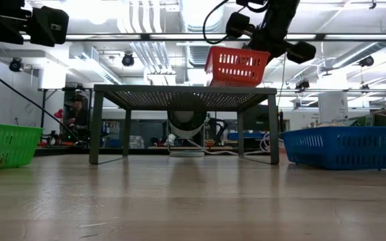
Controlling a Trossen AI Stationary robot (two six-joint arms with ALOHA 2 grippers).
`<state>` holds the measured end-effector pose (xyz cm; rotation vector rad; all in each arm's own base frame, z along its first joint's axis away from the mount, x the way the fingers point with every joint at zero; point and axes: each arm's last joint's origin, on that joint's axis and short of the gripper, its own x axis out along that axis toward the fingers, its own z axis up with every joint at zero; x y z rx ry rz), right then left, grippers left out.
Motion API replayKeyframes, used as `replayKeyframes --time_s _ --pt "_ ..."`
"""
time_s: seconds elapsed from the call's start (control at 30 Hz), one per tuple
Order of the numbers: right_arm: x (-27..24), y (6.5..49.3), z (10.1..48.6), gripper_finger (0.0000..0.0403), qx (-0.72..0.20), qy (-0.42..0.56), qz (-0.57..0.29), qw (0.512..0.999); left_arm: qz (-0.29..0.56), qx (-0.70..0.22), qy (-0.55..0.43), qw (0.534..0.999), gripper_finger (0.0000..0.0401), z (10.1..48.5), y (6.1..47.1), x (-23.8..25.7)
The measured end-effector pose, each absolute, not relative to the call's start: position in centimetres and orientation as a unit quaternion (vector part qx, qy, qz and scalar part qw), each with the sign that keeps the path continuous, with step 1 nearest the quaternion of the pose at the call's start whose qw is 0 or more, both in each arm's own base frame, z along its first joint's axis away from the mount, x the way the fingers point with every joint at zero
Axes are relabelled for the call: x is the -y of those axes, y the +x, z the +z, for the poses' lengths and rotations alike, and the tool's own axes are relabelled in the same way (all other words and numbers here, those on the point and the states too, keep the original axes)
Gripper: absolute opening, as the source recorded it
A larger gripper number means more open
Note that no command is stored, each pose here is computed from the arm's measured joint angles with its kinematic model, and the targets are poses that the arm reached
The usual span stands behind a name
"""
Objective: Pick & Place Office Desk Supplies
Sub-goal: Put the yellow rubber band into the orange bin on the shelf
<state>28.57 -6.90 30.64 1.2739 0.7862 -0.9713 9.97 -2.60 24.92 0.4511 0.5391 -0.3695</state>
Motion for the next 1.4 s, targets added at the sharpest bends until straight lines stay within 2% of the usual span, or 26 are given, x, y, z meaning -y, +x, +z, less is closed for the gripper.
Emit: replayKeyframes --time_s 0.57,1.4 --pt "6.80 28.47 29.84 0.0008 -0.372 0.544 -0.442 0.609 -0.180 -0.262 0.220 0.922 0.0209 24.92 9.96 2.59" --pt "6.84 28.69 29.75 0.0018 -0.383 0.527 -0.427 0.627 -0.180 -0.262 0.220 0.922 0.0209 24.92 9.97 2.60"
